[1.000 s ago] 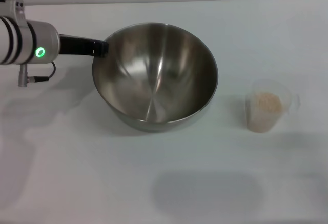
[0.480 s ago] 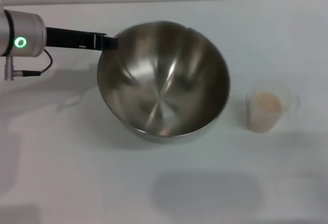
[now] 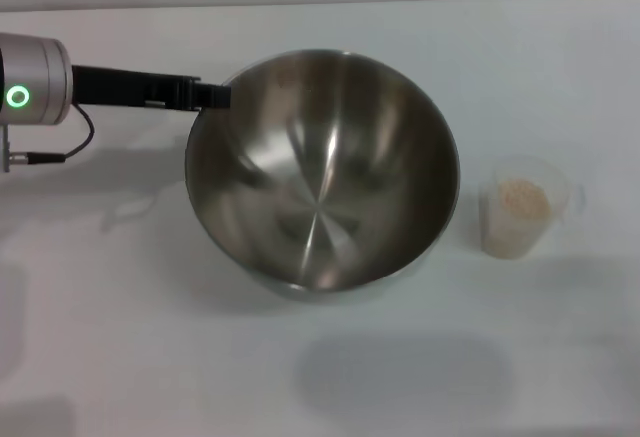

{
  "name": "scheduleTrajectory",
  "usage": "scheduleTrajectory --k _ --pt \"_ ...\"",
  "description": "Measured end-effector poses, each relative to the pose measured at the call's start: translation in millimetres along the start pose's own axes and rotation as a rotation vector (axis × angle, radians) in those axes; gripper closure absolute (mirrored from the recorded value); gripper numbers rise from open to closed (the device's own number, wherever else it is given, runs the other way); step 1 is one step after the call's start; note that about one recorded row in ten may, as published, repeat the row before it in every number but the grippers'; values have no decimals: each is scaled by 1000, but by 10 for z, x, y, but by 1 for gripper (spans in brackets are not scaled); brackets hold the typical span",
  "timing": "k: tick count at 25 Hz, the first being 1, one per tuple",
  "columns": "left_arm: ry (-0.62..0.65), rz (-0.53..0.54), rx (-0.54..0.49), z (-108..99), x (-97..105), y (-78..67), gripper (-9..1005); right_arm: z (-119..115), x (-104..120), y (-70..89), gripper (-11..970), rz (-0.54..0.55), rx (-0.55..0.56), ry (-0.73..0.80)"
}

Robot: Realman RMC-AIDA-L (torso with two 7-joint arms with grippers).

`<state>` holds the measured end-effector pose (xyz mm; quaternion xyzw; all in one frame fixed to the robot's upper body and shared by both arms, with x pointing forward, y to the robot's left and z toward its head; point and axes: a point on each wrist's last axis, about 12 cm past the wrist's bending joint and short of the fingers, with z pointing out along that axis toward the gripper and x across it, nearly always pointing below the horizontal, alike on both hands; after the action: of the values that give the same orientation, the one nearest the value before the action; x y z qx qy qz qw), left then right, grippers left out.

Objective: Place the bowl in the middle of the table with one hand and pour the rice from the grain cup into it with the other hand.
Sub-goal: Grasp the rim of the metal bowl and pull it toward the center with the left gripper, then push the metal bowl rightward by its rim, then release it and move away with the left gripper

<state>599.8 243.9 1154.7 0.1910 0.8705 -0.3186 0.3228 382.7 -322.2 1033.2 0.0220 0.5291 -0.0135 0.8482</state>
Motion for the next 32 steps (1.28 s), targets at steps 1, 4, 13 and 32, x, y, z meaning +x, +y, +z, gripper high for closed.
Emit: scheduleTrajectory --k 1,4,13,32 --pt "15 5 -1 -13 43 -2 955 -4 0 1 120 0 1 1" --pt "34 6 4 -38 103 -7 956 -7 0 1 120 0 2 1" --pt "94 38 25 -176 305 -116 955 4 2 6 120 1 0 -1" --pt "98 45 18 -112 350 -115 929 8 20 23 120 7 -10 12"
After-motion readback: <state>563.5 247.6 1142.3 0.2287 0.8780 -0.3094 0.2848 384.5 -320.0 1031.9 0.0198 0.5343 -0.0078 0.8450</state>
